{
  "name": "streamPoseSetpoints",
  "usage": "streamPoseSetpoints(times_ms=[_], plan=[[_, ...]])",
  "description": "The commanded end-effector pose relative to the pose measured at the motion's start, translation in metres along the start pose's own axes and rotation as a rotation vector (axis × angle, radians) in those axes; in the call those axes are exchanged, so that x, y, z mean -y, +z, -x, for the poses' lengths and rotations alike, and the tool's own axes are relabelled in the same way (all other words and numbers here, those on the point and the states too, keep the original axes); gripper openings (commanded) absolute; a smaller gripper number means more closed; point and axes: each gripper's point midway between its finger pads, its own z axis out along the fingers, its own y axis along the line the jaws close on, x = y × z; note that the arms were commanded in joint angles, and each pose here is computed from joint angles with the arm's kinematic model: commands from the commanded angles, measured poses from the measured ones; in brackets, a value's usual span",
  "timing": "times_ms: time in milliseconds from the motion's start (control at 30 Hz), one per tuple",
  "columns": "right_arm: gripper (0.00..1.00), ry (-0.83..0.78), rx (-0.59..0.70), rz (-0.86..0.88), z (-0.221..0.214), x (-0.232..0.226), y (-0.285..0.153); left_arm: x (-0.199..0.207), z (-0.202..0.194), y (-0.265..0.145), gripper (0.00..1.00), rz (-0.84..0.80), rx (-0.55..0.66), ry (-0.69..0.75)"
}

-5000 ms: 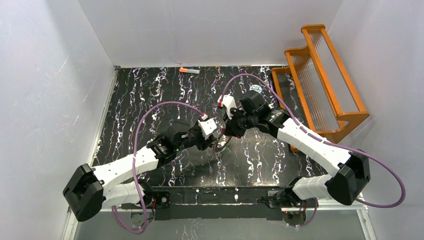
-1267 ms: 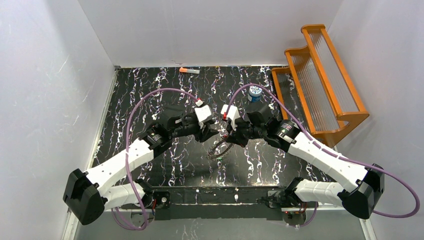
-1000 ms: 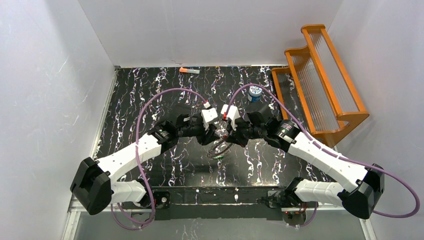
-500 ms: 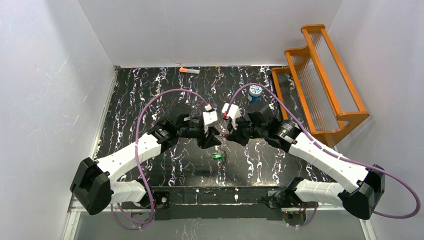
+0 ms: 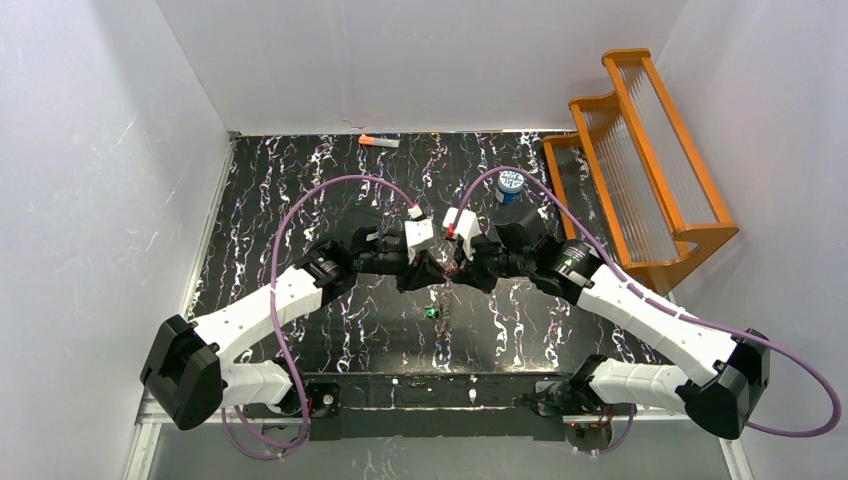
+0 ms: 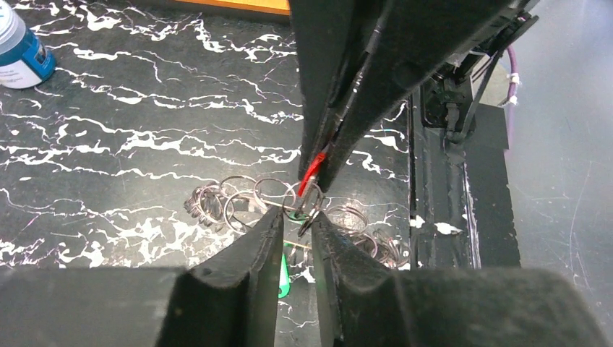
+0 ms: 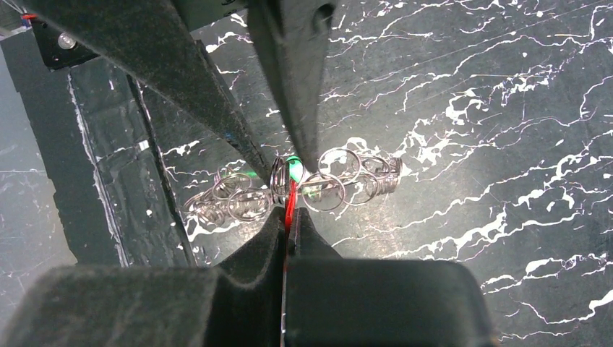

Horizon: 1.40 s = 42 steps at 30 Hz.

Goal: Remove the keys from the keyring

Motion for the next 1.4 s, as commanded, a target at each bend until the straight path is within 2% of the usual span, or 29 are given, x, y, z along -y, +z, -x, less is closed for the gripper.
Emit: streamPoseSetpoints(times_ms=[0, 100, 133, 233, 567, 1100, 1367], plan=[[0.01, -0.028, 0.09, -0.028, 0.026, 0.004, -0.008, 0.011, 0.019, -0.002, 0.14, -0.057, 0.052, 0.027], [0.01, -0.003, 0.087, -0.095, 0.025, 0.015, -0.01, 0.01, 0.015, -0.003, 0.01, -0.052, 0.034, 0.028], [0.01, 0.01, 0.085, -0.122, 0.024, 0.019, -0.011, 0.01, 0.015, -0.004, 0.0, -0.048, 0.03, 0.03], [0.01, 0.042, 0.077, -0.181, 0.018, 0.026, -0.014, 0.006, 0.015, -0.007, 0.0, -0.015, 0.023, 0.037], [0.01, 0.09, 0.027, -0.135, -0.003, 0.016, -0.006, -0.011, 0.025, -0.019, 0.0, 0.144, 0.074, 0.047], [0.01, 0.1, -0.019, -0.078, -0.015, 0.01, 0.008, -0.005, 0.044, -0.024, 0.0, 0.142, 0.183, 0.036], [0.01, 0.104, -0.023, -0.114, -0.016, 0.017, 0.008, -0.006, 0.046, -0.027, 0.0, 0.152, 0.186, 0.037]])
